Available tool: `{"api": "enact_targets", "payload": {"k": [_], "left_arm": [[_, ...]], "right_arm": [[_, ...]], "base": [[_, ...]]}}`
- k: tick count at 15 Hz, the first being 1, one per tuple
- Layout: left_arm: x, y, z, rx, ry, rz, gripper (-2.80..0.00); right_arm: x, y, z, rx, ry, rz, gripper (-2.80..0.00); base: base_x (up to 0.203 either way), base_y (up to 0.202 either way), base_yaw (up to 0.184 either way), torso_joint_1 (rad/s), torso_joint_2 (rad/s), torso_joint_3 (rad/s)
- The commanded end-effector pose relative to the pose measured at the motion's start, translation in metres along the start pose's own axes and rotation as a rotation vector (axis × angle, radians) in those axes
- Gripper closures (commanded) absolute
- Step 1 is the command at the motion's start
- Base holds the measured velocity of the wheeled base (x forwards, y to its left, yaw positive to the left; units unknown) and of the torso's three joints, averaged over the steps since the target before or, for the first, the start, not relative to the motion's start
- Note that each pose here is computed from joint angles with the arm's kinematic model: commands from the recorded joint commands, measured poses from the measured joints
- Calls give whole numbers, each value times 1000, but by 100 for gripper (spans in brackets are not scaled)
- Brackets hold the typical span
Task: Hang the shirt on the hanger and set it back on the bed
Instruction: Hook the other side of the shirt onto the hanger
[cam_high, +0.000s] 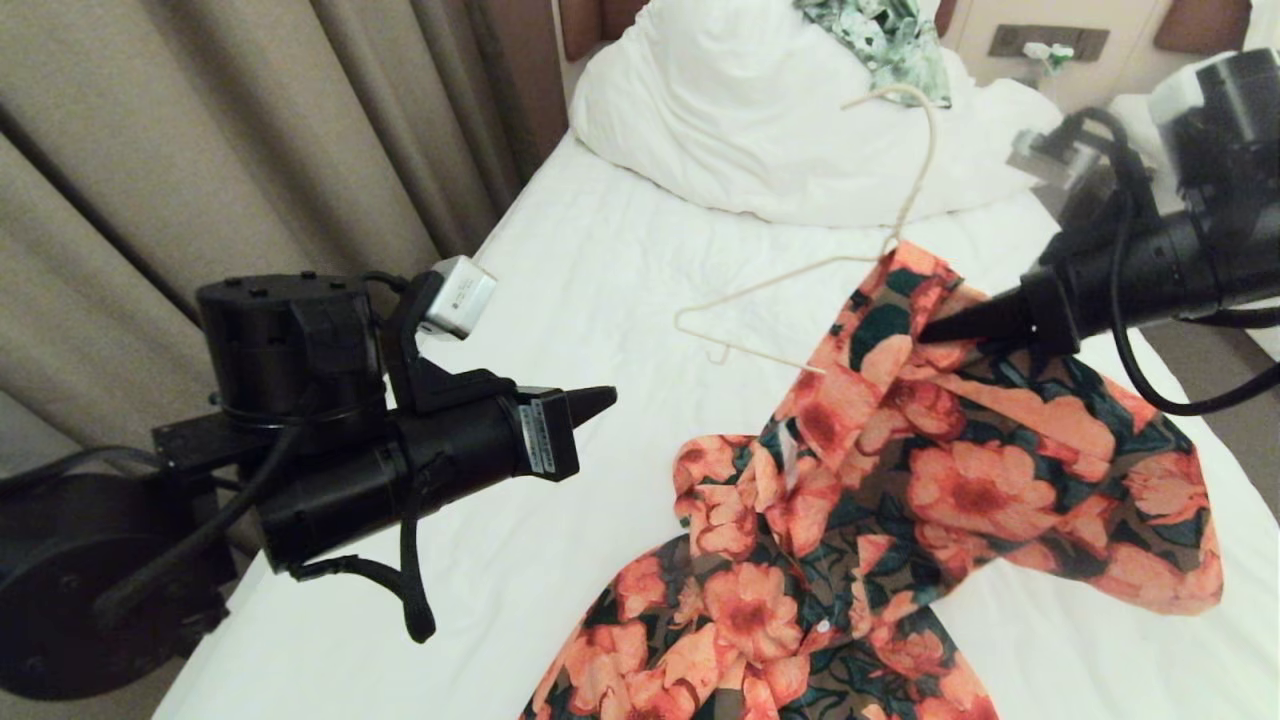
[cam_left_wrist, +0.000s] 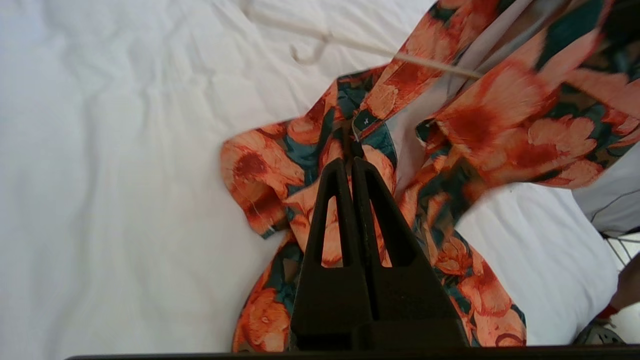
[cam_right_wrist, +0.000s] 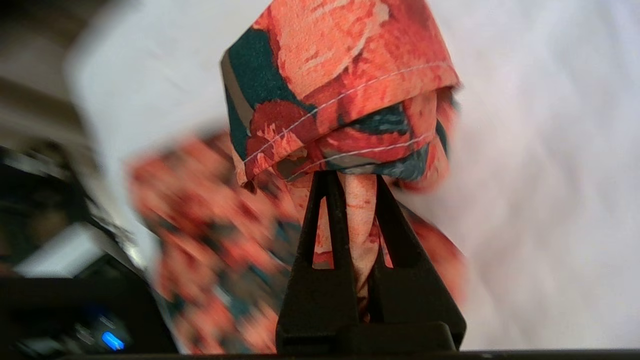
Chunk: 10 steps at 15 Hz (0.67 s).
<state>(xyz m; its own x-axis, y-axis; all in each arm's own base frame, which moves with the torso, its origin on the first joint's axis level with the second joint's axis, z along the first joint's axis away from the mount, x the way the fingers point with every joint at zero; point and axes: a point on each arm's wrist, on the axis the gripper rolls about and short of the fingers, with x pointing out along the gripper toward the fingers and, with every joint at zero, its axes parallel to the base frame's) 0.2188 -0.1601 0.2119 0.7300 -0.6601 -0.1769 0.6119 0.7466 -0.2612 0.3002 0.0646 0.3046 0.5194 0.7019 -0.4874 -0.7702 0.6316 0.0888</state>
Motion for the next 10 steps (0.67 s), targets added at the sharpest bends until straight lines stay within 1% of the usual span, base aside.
{"api": "enact_targets", "payload": {"k": [1,3,4,5,7,9,10], "left_arm": [[9,-2,-9,-2,32,0,0],[20,-8,-20,4,57,43,0],[26,-12,-26,8,71,63,0],[29,-16,-31,11,87,61,0],[32,-23,-39,7,114,41,0],[32,-34,-46,7,138,10,0],[31,-40,-51,13,153,-9,0]], "right_arm": [[-2,-17,-32,26,94,-36,0],[-1,-27,-61,69,158,-52,0],[2,-33,-76,80,176,-60,0],[6,-39,-89,79,177,-71,0],[11,-50,-113,62,143,-102,0],[11,-59,-133,54,89,-96,0],[10,-58,-139,56,78,-87,0]], "base": [[0,0,0,0,0,0],[0,0,0,0,0,0],[0,0,0,0,0,0],[0,0,0,0,0,0],[0,0,0,0,0,0],[0,0,0,0,0,0],[0,0,0,0,0,0]]}}
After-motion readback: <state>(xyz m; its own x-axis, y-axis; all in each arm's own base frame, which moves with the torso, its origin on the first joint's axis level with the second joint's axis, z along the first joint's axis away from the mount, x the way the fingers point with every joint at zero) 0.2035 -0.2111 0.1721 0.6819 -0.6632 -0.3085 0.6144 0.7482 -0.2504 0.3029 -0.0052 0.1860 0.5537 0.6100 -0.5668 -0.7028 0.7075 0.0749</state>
